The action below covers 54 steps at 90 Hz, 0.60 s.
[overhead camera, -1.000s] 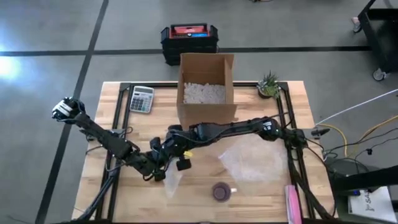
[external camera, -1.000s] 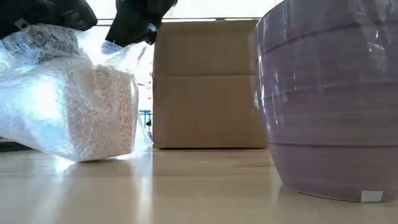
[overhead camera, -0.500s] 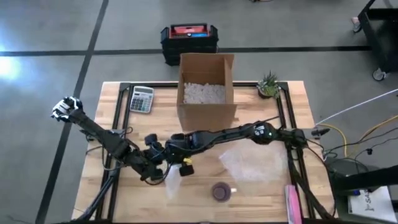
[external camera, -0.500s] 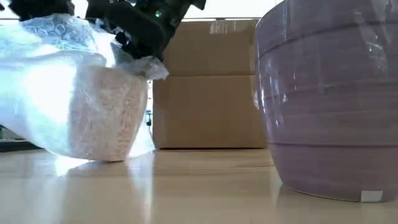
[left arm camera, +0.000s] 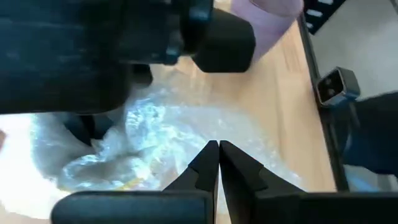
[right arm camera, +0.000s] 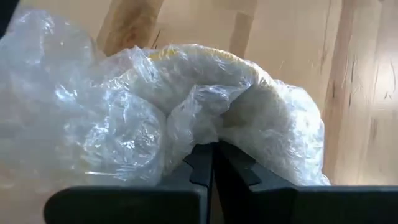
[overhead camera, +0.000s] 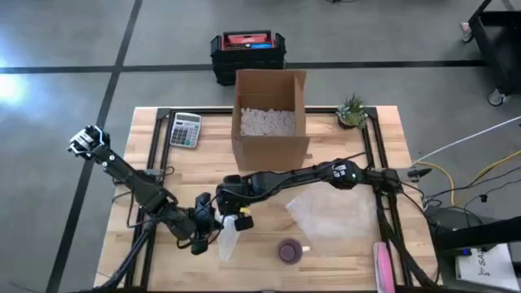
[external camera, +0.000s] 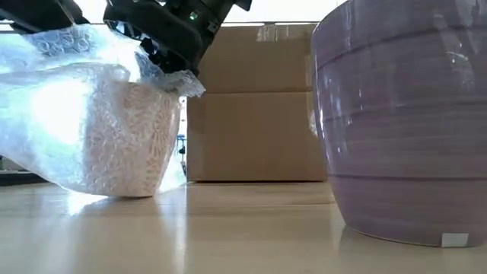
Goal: Wrap mug
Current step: Wrap the yellow mug with bubble wrap
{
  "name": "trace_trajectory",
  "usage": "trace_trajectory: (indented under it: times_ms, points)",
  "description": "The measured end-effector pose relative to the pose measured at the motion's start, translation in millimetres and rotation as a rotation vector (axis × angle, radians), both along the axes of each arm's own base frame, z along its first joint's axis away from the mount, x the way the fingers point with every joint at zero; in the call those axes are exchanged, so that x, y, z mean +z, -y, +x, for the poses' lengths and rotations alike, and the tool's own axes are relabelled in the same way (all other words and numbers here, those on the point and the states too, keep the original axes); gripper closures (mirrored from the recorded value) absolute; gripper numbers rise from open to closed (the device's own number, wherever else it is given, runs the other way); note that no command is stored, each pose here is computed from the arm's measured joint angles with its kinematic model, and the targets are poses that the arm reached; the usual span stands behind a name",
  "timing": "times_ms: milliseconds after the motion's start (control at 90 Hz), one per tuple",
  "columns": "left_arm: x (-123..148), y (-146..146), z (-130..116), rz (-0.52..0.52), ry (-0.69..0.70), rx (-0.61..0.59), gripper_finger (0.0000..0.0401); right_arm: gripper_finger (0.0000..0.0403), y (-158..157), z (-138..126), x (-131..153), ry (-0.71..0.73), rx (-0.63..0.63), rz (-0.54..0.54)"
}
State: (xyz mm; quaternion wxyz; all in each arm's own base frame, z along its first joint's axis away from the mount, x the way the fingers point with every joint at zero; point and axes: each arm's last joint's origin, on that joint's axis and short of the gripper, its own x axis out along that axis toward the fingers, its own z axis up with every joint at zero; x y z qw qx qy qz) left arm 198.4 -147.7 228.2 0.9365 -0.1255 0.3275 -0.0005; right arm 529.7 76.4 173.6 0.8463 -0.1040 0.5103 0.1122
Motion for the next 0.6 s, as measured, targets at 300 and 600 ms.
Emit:
trace_trajectory:
  times_ms: [300, 600]
  points:
    - [-35.4, -23.4, 0.3, 0.091, 0.012, 0.217, 0.0401, 0.0403, 0.1, 0.3, 0.1, 0.004, -0.007, -0.008]
    - [-50.6, -28.3, -2.6, 0.041, 0.059, 0.253, 0.0401, 0.0403, -0.3, -10.9, 34.1, 0.008, 0.011, -0.001]
